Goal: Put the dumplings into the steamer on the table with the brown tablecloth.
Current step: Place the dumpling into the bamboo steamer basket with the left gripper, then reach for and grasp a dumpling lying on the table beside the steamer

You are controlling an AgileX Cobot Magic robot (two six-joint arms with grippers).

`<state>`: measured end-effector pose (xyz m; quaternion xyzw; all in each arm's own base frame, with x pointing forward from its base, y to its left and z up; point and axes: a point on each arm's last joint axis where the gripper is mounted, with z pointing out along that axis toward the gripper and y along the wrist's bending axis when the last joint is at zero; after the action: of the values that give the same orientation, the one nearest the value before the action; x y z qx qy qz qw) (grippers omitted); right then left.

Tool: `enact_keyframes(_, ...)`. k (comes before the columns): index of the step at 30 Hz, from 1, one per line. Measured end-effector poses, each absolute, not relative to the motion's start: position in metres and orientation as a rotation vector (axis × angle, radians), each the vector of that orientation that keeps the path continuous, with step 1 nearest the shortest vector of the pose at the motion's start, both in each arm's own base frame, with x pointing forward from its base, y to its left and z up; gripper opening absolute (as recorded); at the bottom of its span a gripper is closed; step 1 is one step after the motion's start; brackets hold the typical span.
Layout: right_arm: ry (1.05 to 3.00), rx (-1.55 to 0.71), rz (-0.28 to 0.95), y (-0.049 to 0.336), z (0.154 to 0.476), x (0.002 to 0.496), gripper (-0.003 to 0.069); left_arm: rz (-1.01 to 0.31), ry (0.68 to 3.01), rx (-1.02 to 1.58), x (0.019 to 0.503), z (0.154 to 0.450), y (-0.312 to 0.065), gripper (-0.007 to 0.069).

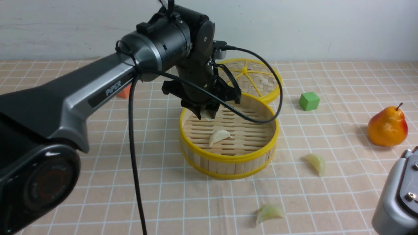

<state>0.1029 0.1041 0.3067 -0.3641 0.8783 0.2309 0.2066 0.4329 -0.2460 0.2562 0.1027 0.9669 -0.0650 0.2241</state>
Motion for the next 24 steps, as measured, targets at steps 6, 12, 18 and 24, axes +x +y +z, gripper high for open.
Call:
enact_keyframes(6,2.463,-0.964,0.653,0.104,0.307,0.104,0.0095,-0.144,2.714,0.315,0.446,0.219,-0.249,0.0231)
enact_keyframes(12,2.490,-0.852,0.628,0.100,0.307,0.110,0.0096,-0.131,2.705,0.324,0.447,0.218,-0.249,0.0311)
enact_keyframes(18,2.541,-0.727,0.557,0.093,0.309,0.134,0.0096,-0.092,2.726,0.327,0.441,0.231,-0.244,0.0469)
enact_keyframes(24,2.526,-0.768,0.498,0.097,0.319,0.171,0.0096,-0.124,2.655,0.319,0.419,0.299,-0.231,0.0438)
